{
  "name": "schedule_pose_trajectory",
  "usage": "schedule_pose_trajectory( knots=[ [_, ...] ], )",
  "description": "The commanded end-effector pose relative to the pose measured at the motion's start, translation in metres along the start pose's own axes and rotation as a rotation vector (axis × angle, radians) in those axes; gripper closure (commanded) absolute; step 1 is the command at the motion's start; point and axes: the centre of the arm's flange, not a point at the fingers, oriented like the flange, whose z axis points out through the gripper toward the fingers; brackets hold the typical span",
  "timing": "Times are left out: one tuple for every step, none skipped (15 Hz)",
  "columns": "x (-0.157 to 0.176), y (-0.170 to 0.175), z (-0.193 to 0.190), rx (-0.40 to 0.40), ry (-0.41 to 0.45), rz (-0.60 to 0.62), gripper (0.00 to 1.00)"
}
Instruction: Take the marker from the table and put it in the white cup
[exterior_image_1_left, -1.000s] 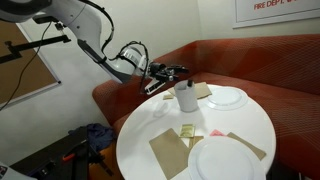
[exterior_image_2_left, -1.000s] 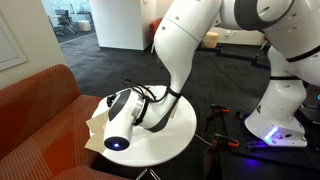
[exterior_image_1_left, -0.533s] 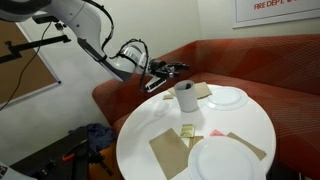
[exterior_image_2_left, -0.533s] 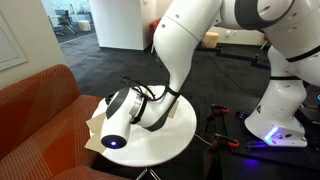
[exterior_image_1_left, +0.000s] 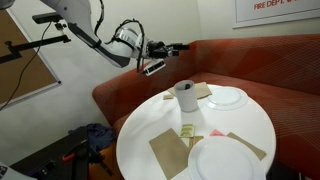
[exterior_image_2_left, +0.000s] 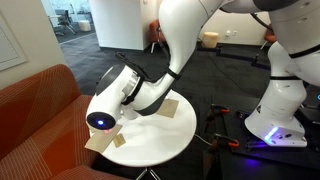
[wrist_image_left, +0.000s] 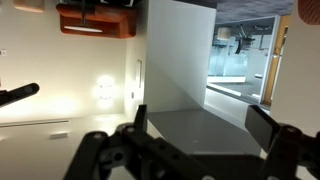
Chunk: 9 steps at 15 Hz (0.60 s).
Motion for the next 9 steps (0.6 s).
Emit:
schedule_pose_trajectory(
  knots=[
    [0.055,0.018,0.001,-0.008,-0.006,-0.022,0.0],
    [0.068,0.02,0.001,-0.016,-0.007,-0.036,0.0],
    [0.081,0.024,0.001,-0.018,-0.005,-0.041,0.0],
    [0.093,0.028,0.0,-0.017,-0.006,-0.049,0.0],
    [0.105,0.033,-0.002,-0.019,0.001,-0.053,0.0],
    [0.115,0.037,-0.003,-0.017,0.001,-0.053,0.0],
    [0.126,0.042,-0.004,-0.021,0.011,-0.052,0.0],
    [0.135,0.047,-0.005,-0.018,0.014,-0.048,0.0],
    [0.143,0.05,-0.006,-0.019,0.014,-0.046,0.0]
  ],
)
